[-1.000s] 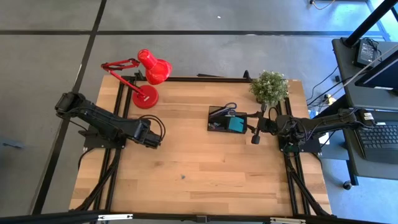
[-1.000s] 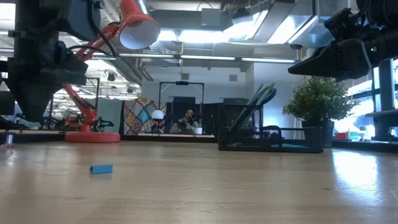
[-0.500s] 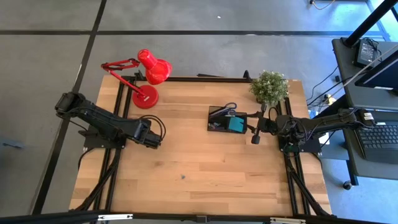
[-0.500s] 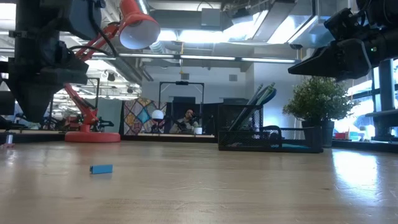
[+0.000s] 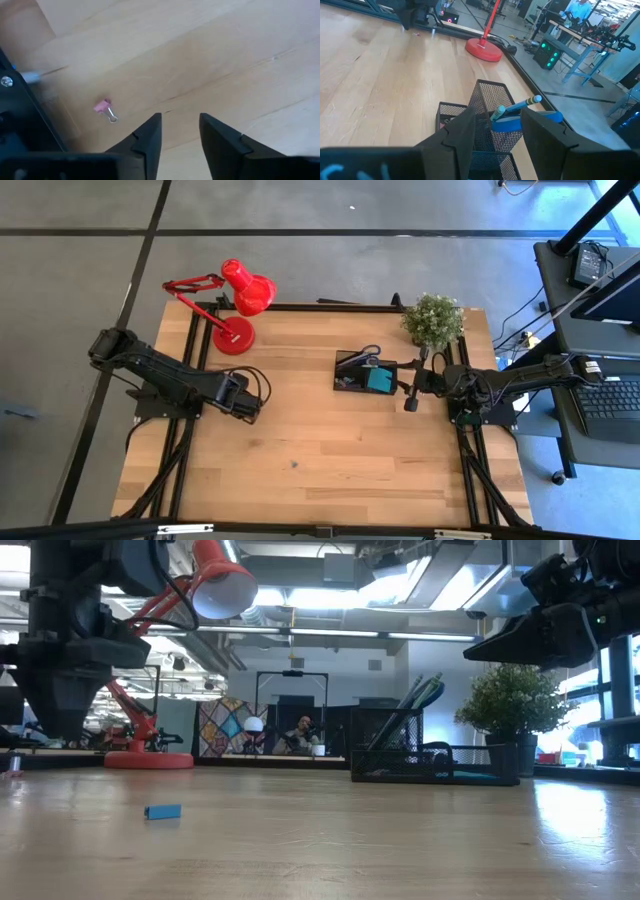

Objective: Pick and place office supplies into organizer
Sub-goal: Put the pink binder clip into the black desk organizer

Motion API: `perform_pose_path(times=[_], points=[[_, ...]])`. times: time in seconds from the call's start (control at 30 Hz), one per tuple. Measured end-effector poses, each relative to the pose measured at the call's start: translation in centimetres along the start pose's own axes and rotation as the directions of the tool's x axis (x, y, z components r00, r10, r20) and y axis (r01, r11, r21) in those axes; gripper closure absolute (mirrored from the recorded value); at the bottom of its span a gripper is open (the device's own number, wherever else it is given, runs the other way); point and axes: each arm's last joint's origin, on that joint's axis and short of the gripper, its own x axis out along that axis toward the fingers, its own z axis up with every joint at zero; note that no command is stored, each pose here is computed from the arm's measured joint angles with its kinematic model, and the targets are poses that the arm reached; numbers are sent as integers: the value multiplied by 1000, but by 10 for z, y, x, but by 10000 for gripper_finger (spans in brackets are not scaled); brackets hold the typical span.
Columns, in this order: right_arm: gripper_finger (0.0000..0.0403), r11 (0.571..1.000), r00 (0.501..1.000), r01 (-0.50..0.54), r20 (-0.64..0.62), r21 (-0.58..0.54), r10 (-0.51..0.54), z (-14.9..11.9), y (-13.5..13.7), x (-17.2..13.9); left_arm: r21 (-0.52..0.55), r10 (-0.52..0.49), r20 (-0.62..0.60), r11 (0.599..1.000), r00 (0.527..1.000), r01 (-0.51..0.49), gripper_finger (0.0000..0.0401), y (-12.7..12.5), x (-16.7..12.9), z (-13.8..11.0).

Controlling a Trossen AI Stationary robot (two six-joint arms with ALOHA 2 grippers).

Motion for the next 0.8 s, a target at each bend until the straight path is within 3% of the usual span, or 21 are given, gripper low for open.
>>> perform_pose_path(times=[0.4,0.7,0.8], points=[[241,1000,1000,0,0,0,0,0,0,0,-82,-1,3,997,1000,1,256,0,0,0],[241,1000,1000,0,0,0,0,0,0,0,-13,0,5,1000,1000,1,255,0,0,0],[241,1000,1000,0,0,0,0,0,0,0,-74,-1,3,997,1000,1,256,0,0,0]])
